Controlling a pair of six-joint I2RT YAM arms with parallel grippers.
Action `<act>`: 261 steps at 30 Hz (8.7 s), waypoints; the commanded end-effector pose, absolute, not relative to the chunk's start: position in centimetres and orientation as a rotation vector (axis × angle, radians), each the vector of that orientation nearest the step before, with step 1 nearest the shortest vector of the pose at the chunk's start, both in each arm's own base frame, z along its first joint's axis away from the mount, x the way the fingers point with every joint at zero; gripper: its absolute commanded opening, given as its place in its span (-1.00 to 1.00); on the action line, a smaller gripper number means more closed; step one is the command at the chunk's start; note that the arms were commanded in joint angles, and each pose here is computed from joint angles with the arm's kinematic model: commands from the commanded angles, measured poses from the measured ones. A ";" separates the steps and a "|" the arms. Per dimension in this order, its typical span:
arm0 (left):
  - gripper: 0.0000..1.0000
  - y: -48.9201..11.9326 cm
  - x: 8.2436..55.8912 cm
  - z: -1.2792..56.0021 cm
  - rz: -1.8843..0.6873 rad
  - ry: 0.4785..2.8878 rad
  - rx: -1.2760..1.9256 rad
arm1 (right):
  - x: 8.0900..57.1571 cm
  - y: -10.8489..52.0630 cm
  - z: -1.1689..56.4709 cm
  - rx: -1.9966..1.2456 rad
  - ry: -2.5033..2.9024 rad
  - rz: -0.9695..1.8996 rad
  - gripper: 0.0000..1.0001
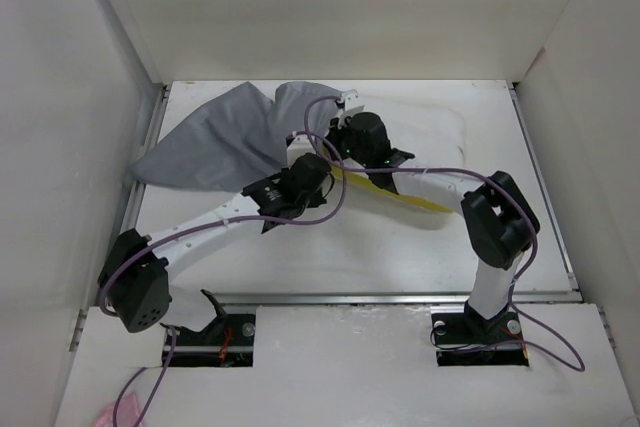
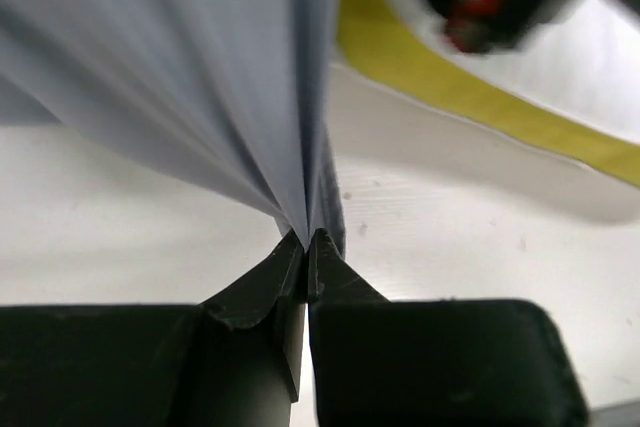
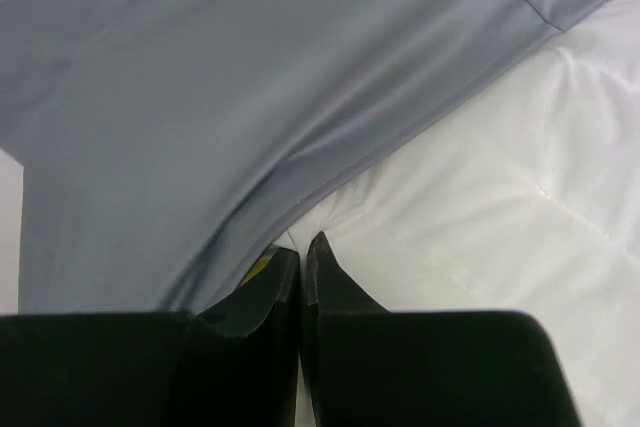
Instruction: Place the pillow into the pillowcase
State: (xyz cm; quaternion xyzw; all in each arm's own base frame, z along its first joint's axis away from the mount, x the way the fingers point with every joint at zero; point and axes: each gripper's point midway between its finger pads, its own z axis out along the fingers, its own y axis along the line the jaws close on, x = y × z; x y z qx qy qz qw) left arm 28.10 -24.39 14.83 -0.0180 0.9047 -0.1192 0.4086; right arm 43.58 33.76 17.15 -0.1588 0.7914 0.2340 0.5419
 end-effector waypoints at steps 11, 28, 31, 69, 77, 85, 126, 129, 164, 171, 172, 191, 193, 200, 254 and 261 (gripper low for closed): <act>-0.68 -35.4 23.2 20.2 -0.925 2.240 0.352 | 43.3 38.1 23.1 0.136 1.597 0.875 -0.94; 0.87 -25.2 32.4 22.9 -0.394 2.197 -0.058 | 44.3 25.9 22.7 -0.086 1.729 0.680 0.83; 0.75 -24.4 36.1 20.5 -0.232 2.250 -0.074 | 46.9 23.4 21.2 -0.139 1.831 0.510 0.83; -1.00 -40.4 39.8 25.9 -0.597 2.167 0.503 | 42.2 29.8 27.2 -0.423 1.450 1.202 -1.00; -1.00 -43.6 33.2 28.3 -0.778 2.089 0.668 | 38.3 27.3 30.4 -0.273 1.145 1.451 -1.00; -1.00 -43.1 35.1 35.5 -0.845 1.908 0.637 | 35.1 24.2 32.4 -0.197 1.053 1.401 -1.00; 1.00 -31.1 30.3 24.9 -0.650 2.203 0.270 | 42.6 10.6 21.7 0.387 1.842 0.295 0.95; 1.00 -28.9 26.8 19.4 -0.676 2.316 0.202 | 42.1 10.1 20.4 0.385 1.912 0.243 0.95; 1.00 -24.3 35.9 15.2 -0.521 2.236 0.331 | 34.0 14.9 11.8 -0.503 2.363 -0.026 1.00; 0.97 -27.0 33.9 11.5 -0.576 2.281 0.328 | 35.2 14.4 6.2 -0.457 2.529 -0.137 0.95; 0.94 -27.4 34.8 12.0 -0.582 2.253 0.304 | 35.3 14.8 6.1 -0.463 2.533 -0.118 0.77; 0.30 -30.3 38.7 9.2 -0.399 2.168 0.278 | 37.4 20.9 13.9 -0.502 2.269 0.361 -1.00; 0.17 -29.7 39.2 9.5 -0.357 2.164 0.224 | 37.4 21.1 14.7 -0.503 2.250 0.375 -1.00; -0.02 -30.1 41.1 9.2 -0.293 2.166 0.196 | 36.9 21.7 16.4 -0.519 2.209 0.428 -1.00; -1.00 -35.3 19.1 24.8 -1.043 2.055 0.769 | 41.7 28.8 32.8 0.207 1.167 0.915 -1.00; -1.00 -36.8 18.6 23.3 -1.117 2.118 0.792 | 41.1 32.2 29.7 0.203 1.275 0.930 -0.94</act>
